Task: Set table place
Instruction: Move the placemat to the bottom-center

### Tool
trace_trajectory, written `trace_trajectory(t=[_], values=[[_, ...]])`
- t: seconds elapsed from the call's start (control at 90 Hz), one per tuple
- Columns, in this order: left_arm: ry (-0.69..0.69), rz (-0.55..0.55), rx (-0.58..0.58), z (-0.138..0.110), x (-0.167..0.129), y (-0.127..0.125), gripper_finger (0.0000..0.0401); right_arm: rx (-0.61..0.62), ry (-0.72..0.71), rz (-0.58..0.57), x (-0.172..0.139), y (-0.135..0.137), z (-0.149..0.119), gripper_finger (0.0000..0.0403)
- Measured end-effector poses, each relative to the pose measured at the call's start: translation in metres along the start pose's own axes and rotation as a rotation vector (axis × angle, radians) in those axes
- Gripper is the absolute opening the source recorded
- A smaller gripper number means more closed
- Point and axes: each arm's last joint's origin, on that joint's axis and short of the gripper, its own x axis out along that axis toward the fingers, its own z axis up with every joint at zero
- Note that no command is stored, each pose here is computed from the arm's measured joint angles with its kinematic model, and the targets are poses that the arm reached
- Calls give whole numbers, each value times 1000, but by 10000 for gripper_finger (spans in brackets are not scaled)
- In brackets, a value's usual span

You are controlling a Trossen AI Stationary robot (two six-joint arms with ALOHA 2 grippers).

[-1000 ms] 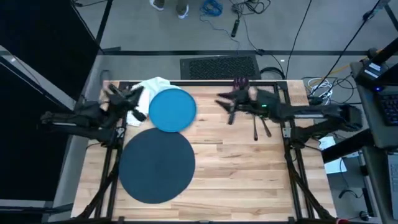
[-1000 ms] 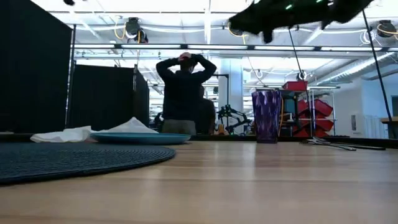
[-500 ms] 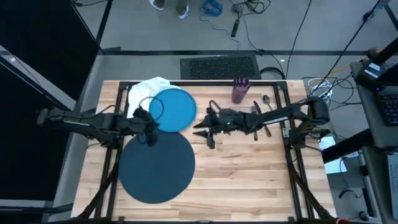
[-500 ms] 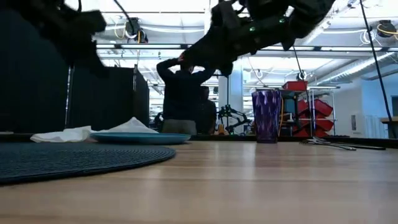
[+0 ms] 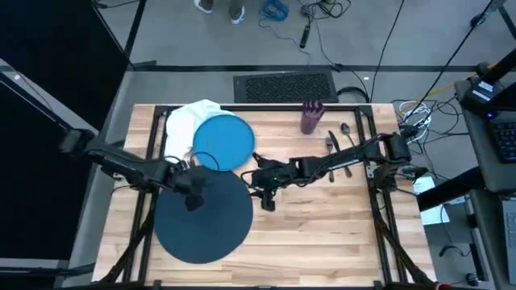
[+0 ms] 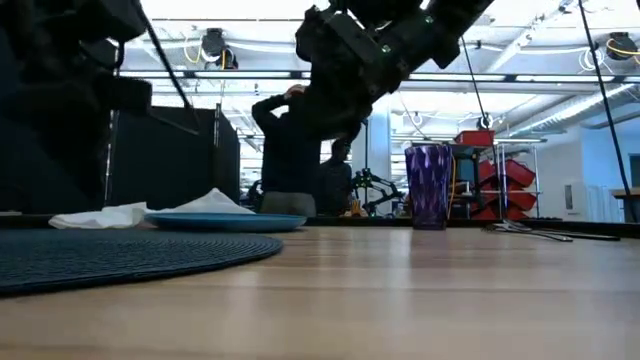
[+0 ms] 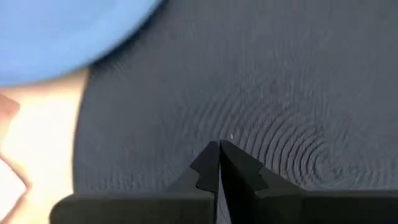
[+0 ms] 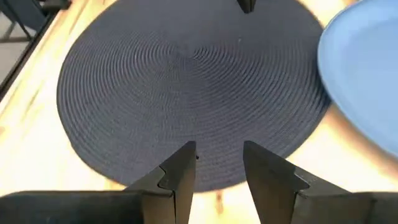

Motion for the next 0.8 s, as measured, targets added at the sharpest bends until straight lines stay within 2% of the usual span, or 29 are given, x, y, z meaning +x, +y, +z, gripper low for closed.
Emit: trace_trajectory(t=[0.233, 0.567, 0.8], values=[[46, 27, 49, -1, 28, -23, 0, 10, -2, -74, -2, -3, 1, 118], [-176, -194, 45, 22, 44, -56, 0, 38, 27, -85, -3, -6, -2, 118], [-271, -258, 73, 31, 52, -68, 0, 76, 38, -80, -3, -4, -3, 118]])
